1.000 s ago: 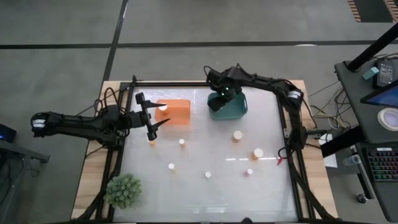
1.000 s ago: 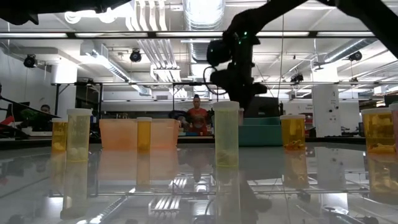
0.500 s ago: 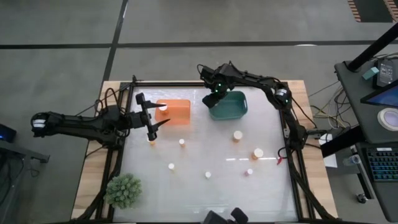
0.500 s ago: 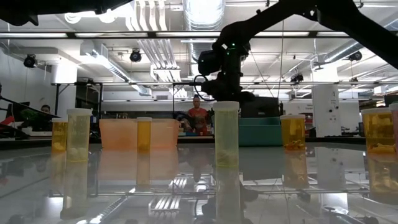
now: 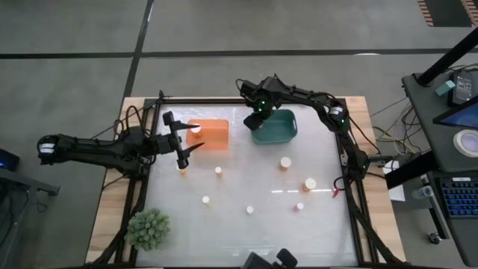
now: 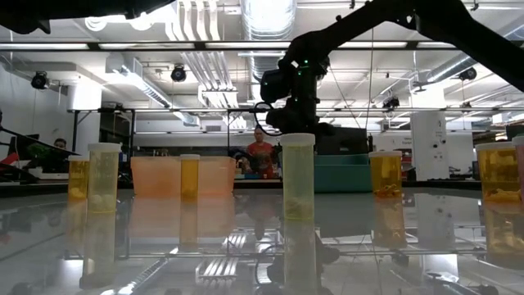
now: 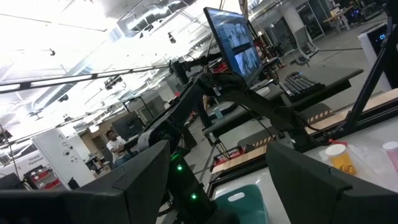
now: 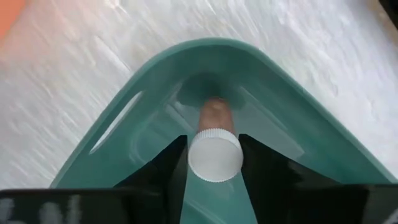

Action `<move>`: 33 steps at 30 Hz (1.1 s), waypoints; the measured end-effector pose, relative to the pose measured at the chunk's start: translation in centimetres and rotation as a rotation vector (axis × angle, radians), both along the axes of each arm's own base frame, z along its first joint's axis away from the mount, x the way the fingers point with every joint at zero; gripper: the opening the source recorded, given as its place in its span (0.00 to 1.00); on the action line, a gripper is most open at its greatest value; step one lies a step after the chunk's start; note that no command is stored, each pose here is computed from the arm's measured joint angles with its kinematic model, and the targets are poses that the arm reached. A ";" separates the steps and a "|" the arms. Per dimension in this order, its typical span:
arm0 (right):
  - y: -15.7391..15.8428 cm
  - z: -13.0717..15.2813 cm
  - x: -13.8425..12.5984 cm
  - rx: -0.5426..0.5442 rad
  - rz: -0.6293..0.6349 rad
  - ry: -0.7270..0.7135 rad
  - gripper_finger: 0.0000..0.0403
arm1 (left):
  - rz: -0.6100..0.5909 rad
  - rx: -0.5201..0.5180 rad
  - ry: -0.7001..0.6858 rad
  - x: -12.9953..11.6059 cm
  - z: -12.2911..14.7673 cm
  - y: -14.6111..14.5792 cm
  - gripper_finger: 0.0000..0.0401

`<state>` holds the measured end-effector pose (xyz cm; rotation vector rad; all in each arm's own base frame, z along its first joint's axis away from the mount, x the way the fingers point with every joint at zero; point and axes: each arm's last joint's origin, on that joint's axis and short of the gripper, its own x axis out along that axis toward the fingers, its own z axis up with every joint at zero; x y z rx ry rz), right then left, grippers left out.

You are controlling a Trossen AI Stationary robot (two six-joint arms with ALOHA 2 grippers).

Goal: Pick and place medicine bottles into bin by pill shape (circle, oval)
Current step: Put the top pink pill bottle into the green bin

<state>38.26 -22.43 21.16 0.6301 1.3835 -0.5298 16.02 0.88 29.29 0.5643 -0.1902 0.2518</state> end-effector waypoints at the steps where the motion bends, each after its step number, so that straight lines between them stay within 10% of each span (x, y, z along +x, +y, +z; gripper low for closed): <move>1: 0.0 0.0 0.0 -0.001 0.000 0.000 0.37 | 0.000 0.000 0.000 0.0 0.0 0.0 0.63; 16: -0.2 2.7 -0.3 -0.045 -0.010 0.020 0.47 | 0.000 0.000 0.001 0.0 0.0 0.0 0.63; 33: -0.1 1.7 0.0 -0.052 0.019 0.021 0.02 | -0.001 -0.001 0.001 0.0 0.0 0.0 0.63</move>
